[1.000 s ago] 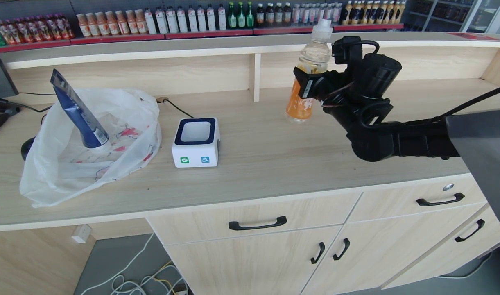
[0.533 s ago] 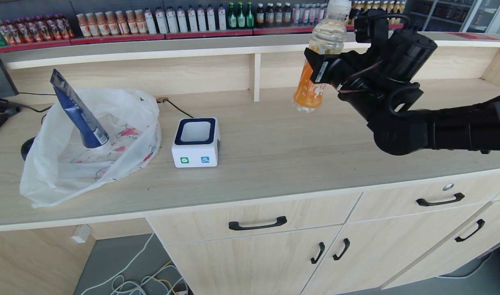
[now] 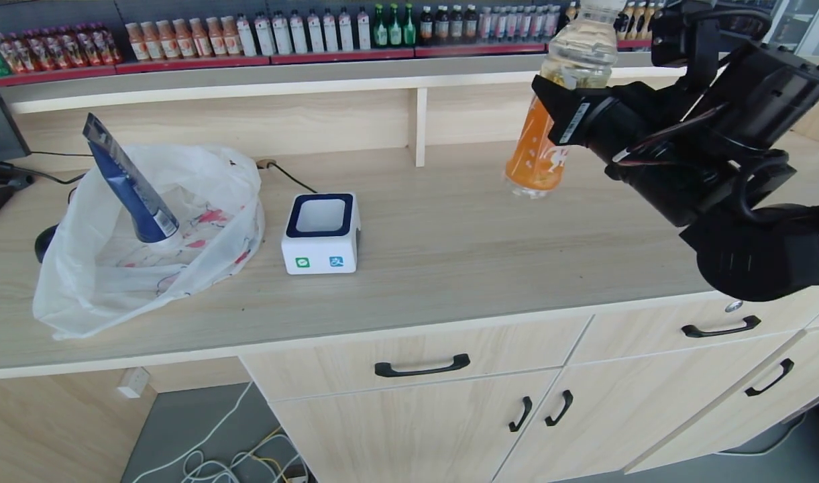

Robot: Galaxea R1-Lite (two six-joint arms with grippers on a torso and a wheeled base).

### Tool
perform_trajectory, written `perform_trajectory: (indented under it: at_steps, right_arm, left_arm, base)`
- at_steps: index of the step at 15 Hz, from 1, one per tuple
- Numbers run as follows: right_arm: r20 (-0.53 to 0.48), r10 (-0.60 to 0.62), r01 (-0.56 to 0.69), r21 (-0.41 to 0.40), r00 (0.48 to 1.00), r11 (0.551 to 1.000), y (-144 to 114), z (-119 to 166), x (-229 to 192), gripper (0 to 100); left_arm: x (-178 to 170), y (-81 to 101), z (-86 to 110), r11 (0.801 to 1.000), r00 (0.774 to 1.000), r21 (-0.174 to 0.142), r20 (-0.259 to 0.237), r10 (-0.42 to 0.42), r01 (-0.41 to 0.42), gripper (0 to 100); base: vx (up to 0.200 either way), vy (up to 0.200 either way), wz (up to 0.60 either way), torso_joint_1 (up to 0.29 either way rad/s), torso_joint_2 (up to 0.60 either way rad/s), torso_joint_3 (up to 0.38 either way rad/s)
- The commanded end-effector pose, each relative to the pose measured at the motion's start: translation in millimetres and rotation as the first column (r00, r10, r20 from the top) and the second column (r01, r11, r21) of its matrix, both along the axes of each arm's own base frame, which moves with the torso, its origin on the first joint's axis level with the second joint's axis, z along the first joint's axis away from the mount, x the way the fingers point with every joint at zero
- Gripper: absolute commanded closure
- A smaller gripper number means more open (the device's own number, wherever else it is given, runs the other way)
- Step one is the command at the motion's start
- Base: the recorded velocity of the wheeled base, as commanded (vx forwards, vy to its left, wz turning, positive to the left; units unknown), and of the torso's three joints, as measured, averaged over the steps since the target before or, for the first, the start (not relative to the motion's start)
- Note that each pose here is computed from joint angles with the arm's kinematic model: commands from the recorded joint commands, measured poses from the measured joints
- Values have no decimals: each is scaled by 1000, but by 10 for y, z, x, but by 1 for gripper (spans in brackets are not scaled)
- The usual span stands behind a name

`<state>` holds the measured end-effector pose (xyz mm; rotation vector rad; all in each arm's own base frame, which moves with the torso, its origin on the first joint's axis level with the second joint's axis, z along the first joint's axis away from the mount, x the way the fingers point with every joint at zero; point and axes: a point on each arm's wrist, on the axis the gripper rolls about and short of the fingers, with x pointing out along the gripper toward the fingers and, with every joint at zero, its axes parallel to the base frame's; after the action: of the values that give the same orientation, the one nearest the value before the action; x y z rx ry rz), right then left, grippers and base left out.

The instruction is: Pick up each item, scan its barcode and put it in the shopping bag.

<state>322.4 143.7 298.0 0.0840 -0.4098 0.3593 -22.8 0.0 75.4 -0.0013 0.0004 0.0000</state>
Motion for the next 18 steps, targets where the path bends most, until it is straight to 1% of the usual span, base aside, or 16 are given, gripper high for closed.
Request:
perform_trajectory:
  at_steps: [1, 4, 5, 7, 10, 12, 15, 17, 18]
  right_arm:
    - [21, 25, -25, 7, 999, 1000, -134, 64, -513, 100]
    - [36, 36, -36, 3, 999, 999, -243, 95, -831, 100]
    - [43, 37, -36, -24, 998, 999, -275, 78, -980, 100]
    - [45, 50, -48, -42, 998, 998, -331, 38, -1193, 100]
    - [80, 59, -55, -44, 995, 997, -389, 89, -1391, 100]
    - [81, 73, -70, -45, 994, 997, -400, 70, -1473, 100]
    - [63, 112, -107, -81, 992, 991, -456, -92, -1730, 100]
    - [61, 110, -104, -92, 992, 990, -530, -162, -1845, 100]
    - [62, 105, -97, -114, 993, 989, -596, -238, -1953, 100]
  left_arm:
    - [0, 0, -1, 1000, 1000, 0, -1, 0, 0, 0]
    - [0, 0, 0, 1000, 1000, -2, 0, 2, -2, 0]
    - [0, 0, 0, 1000, 1000, 0, 0, 0, 0, 0]
    - [0, 0, 0, 1000, 1000, -2, 0, 2, -2, 0]
    - [0, 0, -1, 1000, 1000, 0, -1, 0, 0, 0]
    - [0, 0, 0, 1000, 1000, -2, 0, 0, 0, 0]
    - [0, 0, -1, 1000, 1000, 0, -1, 0, 0, 0]
    - [0, 0, 0, 1000, 1000, 0, 0, 0, 0, 0]
    - [0, 0, 0, 1000, 1000, -2, 0, 0, 0, 0]
  base:
    - [0, 0, 0, 0, 0, 0]
    - [0, 0, 0, 0, 0, 0]
    - [0, 0, 0, 0, 0, 0]
    - [0, 0, 0, 0, 0, 0]
    - [0, 0, 0, 0, 0, 0]
    - [0, 0, 0, 0, 0, 0]
    - [0, 0, 0, 0, 0, 0]
    - [0, 0, 0, 0, 0, 0]
    - [0, 0, 0, 0, 0, 0]
